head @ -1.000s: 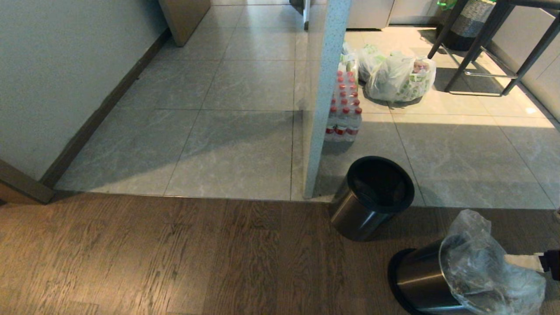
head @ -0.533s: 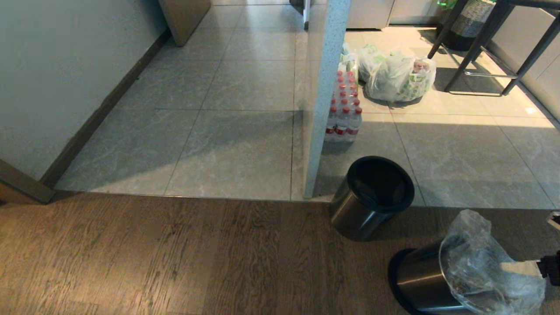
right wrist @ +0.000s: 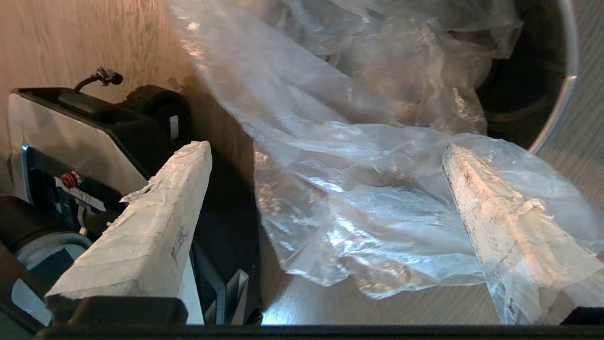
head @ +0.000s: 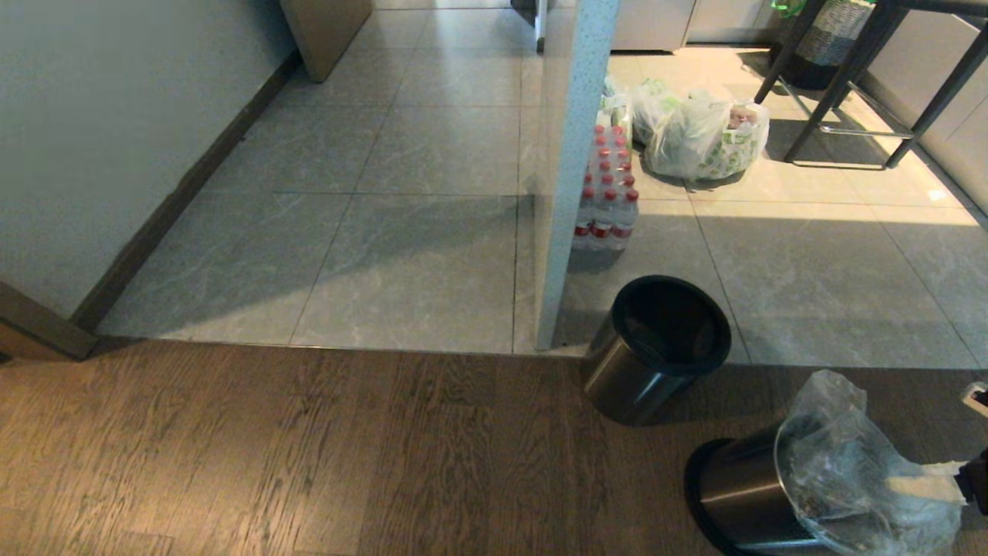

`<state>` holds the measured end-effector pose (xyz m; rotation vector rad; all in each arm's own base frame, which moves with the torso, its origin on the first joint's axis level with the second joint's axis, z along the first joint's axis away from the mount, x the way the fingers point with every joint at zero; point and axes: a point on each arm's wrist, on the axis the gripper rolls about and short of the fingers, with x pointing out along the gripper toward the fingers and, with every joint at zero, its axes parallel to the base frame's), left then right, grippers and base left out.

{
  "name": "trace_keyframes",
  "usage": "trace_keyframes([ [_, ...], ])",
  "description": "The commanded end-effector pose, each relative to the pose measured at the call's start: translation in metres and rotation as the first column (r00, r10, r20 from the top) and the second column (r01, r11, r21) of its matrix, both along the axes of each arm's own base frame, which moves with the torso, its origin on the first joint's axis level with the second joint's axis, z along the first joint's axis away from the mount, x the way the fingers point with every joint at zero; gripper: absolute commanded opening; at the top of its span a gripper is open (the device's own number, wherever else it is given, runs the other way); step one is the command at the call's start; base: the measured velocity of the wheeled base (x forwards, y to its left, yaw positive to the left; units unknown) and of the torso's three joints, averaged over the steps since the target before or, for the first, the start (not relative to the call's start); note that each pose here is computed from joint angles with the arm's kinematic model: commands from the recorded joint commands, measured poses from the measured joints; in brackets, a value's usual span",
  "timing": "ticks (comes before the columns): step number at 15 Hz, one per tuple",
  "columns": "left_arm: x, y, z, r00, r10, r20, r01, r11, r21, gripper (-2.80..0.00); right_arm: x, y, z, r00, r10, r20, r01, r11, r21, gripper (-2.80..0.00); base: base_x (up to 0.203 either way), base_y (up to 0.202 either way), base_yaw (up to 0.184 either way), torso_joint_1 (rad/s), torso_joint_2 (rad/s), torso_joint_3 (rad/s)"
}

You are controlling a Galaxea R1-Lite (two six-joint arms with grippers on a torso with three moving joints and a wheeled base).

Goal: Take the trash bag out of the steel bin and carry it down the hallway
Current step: Pick up the trash bag

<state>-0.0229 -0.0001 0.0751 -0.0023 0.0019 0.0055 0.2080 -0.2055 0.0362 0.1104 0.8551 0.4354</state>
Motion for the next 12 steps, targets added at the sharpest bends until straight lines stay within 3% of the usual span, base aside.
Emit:
trace_keyframes([
  [1, 0.000, 0.000, -0.001, 1.000, 0.001, -0.004, -0.001, 1.000, -0.001, -2.80, 0.009, -0.010, -0.006, 1.000, 0.004, 0.009, -0.004, 1.000, 0.005, 0.00, 0.000, 0.000, 0.000, 0.000, 0.00, 0.000],
  [4, 0.000, 0.000, -0.001, 1.000, 0.001, -0.004, -0.001, 1.000, -0.001, -2.80, 0.022, -0.025, -0.006, 1.000, 0.001, 0.010, -0.002, 1.000, 0.006, 0.00, 0.000, 0.000, 0.000, 0.000, 0.00, 0.000],
  [12, 0.000, 0.000, -0.001, 1.000, 0.001, -0.004, -0.001, 1.000, -0.001, -2.80, 0.026, -0.029, -0.025, 1.000, 0.003, -0.023, -0.002, 0.999, 0.041, 0.00, 0.000, 0.000, 0.000, 0.000, 0.00, 0.000],
])
